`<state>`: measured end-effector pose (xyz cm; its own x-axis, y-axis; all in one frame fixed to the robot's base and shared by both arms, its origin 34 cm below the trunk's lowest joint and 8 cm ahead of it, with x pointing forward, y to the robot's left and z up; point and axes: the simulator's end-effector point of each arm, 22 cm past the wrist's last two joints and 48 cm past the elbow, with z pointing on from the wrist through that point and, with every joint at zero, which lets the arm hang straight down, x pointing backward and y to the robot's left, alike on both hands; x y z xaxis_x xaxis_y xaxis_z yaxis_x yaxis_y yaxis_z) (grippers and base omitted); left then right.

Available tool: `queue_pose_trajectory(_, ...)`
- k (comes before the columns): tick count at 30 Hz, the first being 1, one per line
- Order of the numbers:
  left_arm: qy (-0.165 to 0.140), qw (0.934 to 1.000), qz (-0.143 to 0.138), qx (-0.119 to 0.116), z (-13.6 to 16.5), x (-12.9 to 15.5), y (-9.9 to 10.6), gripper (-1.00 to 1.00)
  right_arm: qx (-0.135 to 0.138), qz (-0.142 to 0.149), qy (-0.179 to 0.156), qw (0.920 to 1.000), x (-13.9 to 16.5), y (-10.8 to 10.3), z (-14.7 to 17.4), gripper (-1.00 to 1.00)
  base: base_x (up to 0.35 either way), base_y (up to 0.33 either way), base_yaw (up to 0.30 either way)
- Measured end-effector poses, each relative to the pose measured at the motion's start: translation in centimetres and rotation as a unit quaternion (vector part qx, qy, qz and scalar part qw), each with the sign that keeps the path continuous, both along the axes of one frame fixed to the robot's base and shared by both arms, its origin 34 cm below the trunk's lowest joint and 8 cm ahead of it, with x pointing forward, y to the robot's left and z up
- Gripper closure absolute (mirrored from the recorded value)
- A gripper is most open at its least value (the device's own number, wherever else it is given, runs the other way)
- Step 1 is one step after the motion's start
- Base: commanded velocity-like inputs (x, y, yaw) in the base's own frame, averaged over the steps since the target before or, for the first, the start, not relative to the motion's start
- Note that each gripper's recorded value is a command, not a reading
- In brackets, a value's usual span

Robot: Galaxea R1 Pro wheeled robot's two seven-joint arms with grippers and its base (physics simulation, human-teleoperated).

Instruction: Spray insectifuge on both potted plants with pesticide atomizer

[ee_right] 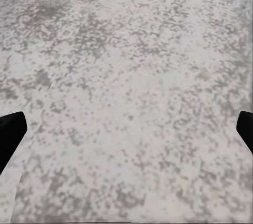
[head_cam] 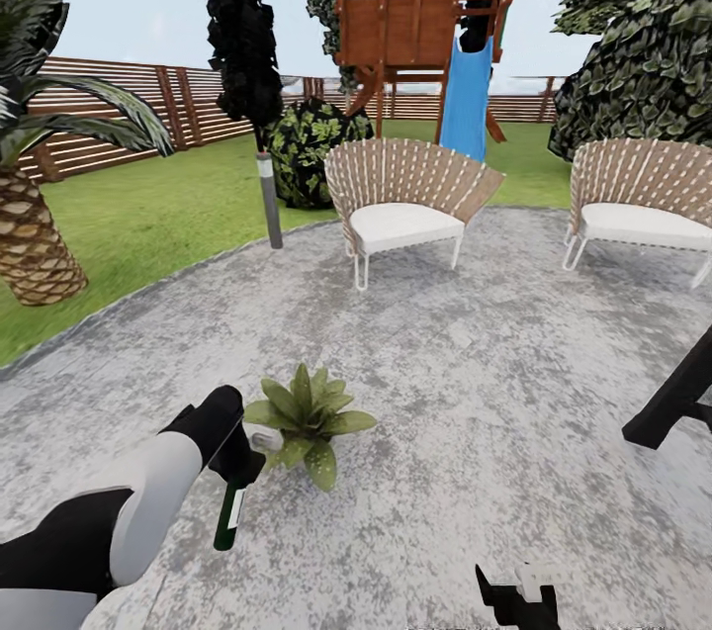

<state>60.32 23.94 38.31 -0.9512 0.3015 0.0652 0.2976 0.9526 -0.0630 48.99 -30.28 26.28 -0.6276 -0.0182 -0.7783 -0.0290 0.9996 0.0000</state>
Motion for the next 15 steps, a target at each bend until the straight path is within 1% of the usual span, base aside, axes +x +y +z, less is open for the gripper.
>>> queue_pose_trajectory(3, 0.005, 1.0000, 0.001, 0.001, -0.3, -0.4, 0.2, 1.00, 0.000, 0.000, 0.000, 1.0000, 0.0, 0.0, 0.0, -1.00, 0.000, 0.000, -0.028)
queue_pose_trajectory(6, 0.009, 0.9999, 0.006, 0.009, -0.6, -0.9, 1.5, 1.00, 0.000, 0.000, 0.000, 1.0000, 0.0, 0.0, 0.0, -1.00, 0.000, 0.000, -0.003)
queue_pose_trajectory(9, 0.011, 0.9998, 0.011, 0.009, -0.7, -1.1, 2.0, 1.00, 0.000, 0.000, 0.000, 1.0000, 0.0, 0.0, 0.0, -1.00, 0.012, 0.007, 0.000)
queue_pose_trajectory(12, 0.010, 0.9998, 0.012, 0.009, -0.6, -0.9, 2.0, 1.00, 0.000, 0.000, 0.000, 1.0000, 0.0, -0.1, 0.0, -1.00, 0.144, 0.124, 0.000)
queue_pose_trajectory(15, 0.009, 0.9999, 0.011, 0.008, -0.5, -0.8, 1.8, 1.00, -0.001, 0.000, 0.000, 1.0000, 0.0, -0.2, 0.0, -1.00, 0.219, 0.198, 0.000)
